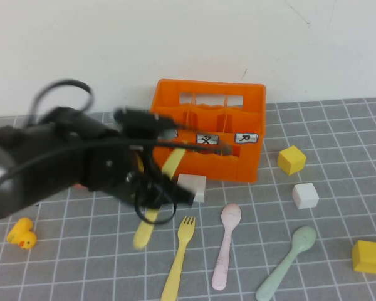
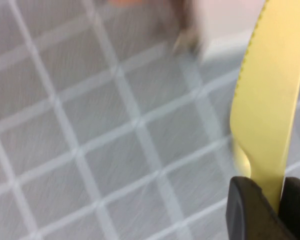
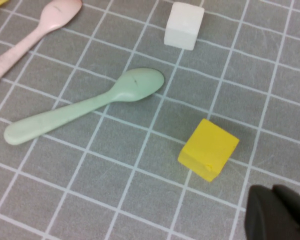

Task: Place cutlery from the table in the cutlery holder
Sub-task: Place the knife on the box

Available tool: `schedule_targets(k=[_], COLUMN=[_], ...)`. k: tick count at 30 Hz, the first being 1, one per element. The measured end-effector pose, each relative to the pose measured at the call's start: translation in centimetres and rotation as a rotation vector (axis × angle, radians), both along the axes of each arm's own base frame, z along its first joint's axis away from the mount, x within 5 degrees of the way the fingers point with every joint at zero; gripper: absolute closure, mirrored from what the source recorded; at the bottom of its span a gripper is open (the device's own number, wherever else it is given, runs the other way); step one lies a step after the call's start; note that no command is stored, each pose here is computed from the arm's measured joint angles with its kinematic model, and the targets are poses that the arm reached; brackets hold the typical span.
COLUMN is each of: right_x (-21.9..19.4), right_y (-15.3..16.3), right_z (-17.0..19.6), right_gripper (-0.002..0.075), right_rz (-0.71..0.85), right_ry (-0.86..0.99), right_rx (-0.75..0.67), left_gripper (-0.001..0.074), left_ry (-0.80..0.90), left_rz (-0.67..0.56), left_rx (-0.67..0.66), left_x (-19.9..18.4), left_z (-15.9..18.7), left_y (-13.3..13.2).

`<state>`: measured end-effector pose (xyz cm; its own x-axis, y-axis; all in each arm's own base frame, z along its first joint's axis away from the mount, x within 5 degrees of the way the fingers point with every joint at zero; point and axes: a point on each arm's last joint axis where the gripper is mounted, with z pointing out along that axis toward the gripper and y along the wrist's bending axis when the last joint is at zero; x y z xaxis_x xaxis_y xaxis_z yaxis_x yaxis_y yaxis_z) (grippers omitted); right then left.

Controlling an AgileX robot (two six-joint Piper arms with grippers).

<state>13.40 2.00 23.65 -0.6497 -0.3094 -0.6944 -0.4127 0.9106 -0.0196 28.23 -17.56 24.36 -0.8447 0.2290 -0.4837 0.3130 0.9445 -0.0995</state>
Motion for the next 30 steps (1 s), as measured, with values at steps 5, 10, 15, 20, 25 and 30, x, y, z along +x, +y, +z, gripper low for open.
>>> schedule_targets(k=[5,10,15,20,25,30], right_x=[0.0,0.0,0.0,0.0,0.0,0.0], right_y=[0.0,0.0,0.0,0.0,0.0,0.0], right_z=[0.0,0.0,0.0,0.0,0.0,0.0], right_gripper=[0.0729,0.0729,0.0729,0.0729,0.0729,0.0729], right_rz=[0.0,0.0,0.001,0.002,0.002,0.002], right_ry=[0.0,0.0,-0.001,-0.001,-0.001,-0.001], right_rx=[0.0,0.0,-0.001,-0.002,-0.002,-0.002], left_gripper=[0.064,0.064,0.064,0.064,0.064,0.064], left_ry=[-0.269,-0.62,-0.838,-0.948,-1.011,-1.028], left_rz=[0.018,0.025,0.026,0.004,-0.031,-0.11], left_rx=[-0.241,-0.499,-0.638,-0.712,-0.75,-0.781], left_x=[0.1,1.1,2.6,4.4,6.4,7.0], left_z=[4.9,9.0,9.8,7.7,3.5,0.4], left_y=[-0.4,-1.1,-1.9,-3.2,-4.7,-5.9])
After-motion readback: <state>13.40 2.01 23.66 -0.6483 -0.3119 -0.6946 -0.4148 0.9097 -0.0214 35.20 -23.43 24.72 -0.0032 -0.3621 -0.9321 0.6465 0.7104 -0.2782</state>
